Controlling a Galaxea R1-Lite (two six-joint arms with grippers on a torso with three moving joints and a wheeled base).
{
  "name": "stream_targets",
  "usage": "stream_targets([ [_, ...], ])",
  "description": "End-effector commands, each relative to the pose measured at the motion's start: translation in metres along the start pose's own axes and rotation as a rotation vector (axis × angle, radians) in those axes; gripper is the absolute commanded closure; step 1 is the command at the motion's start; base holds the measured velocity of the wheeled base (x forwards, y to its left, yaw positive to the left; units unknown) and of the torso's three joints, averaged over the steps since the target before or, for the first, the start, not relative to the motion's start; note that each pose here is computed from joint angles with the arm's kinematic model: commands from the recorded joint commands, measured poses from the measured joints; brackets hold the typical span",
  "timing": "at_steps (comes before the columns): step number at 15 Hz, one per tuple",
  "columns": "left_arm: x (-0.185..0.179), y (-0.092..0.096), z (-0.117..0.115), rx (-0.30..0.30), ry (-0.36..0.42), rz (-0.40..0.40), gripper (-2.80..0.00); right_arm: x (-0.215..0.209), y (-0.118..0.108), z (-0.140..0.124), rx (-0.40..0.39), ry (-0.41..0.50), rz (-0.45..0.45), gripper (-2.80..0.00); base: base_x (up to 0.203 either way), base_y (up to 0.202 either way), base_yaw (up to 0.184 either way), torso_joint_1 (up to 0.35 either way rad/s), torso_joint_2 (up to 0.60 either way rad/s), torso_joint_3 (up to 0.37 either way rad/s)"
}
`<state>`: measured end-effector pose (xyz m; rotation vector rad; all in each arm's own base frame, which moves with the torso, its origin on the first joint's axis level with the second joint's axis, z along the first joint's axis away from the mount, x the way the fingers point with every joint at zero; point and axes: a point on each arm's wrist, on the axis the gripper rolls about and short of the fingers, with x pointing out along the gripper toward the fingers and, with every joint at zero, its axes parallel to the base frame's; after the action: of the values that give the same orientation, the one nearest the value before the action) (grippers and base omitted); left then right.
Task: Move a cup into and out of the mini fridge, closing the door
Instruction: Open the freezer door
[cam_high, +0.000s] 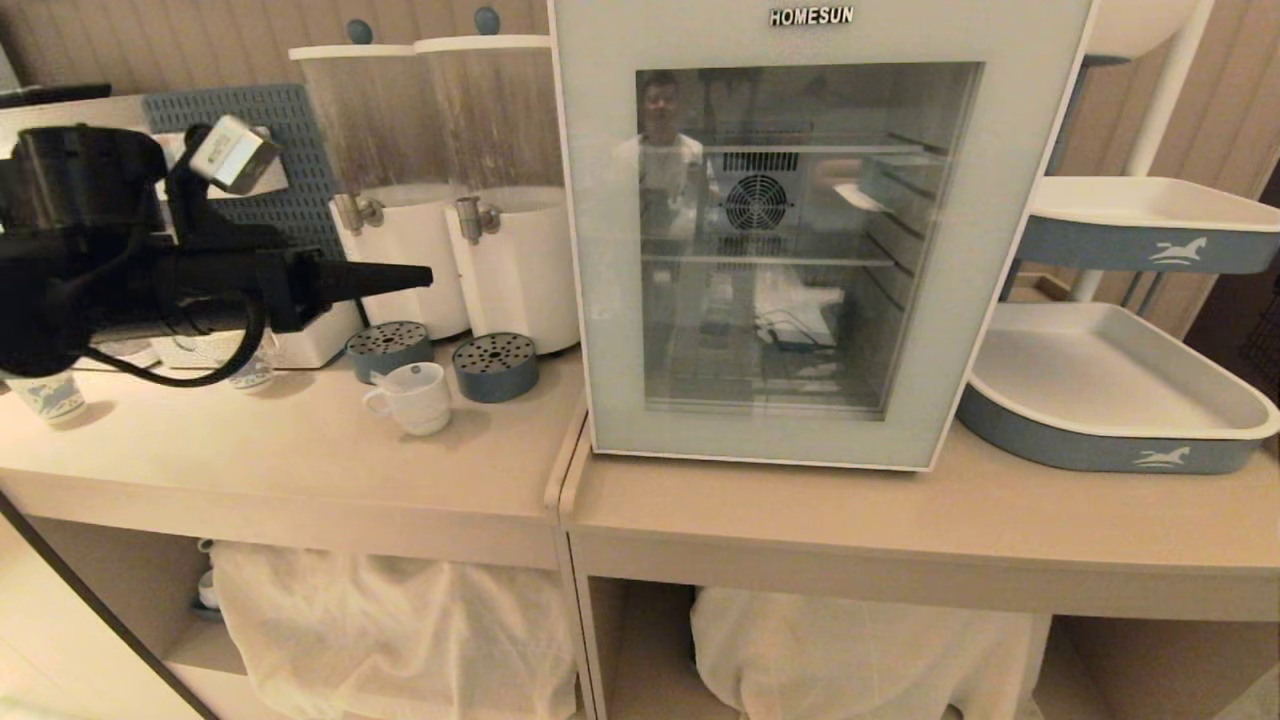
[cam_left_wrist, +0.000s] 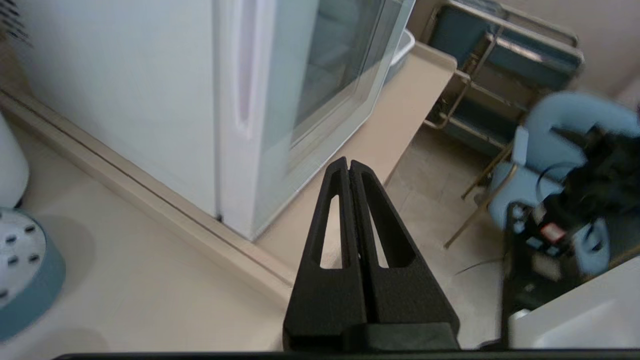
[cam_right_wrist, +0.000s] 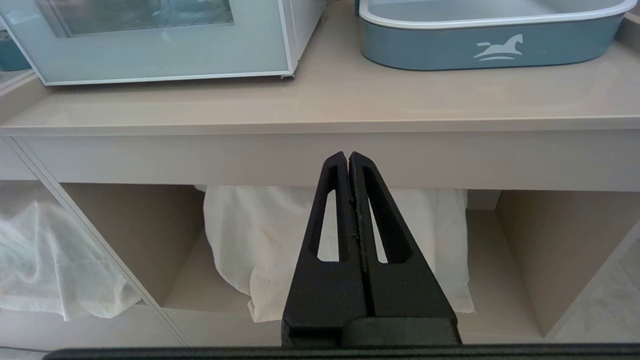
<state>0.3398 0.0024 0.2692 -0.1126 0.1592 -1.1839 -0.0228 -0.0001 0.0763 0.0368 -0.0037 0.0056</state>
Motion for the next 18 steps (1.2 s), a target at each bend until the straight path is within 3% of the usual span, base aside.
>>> stream_targets([
  [1,0.013,0.023,-0.022,-0.027,0.014,-0.031,0.0,0.0,0.0,0.0,0.0,0.001,0.001,0.0,0.0,0.0,0.0,0.0,0.0,0.0],
  [7,0.051,0.024,-0.034,-0.064,0.042,-0.11,0.0,0.0,0.0,0.0,0.0,-0.001,0.001,0.0,0.0,0.0,0.0,0.0,0.0,0.0],
  [11,0.054,0.029,-0.031,-0.107,0.041,-0.031,0.0,0.0,0.0,0.0,0.0,0.001,0.001,0.0,0.0,0.0,0.0,0.0,0.0,0.0],
  [12,0.054,0.03,-0.029,-0.096,0.038,-0.029,-2.8,0.0,0.0,0.0,0.0,0.002,0.001,0.0,0.0,0.0,0.0,0.0,0.0,0.0],
  [18,0.059,0.024,-0.021,-0.101,0.03,-0.062,-2.8,0.0,0.0,0.0,0.0,0.002,0.001,0.0,0.0,0.0,0.0,0.0,0.0,0.0],
])
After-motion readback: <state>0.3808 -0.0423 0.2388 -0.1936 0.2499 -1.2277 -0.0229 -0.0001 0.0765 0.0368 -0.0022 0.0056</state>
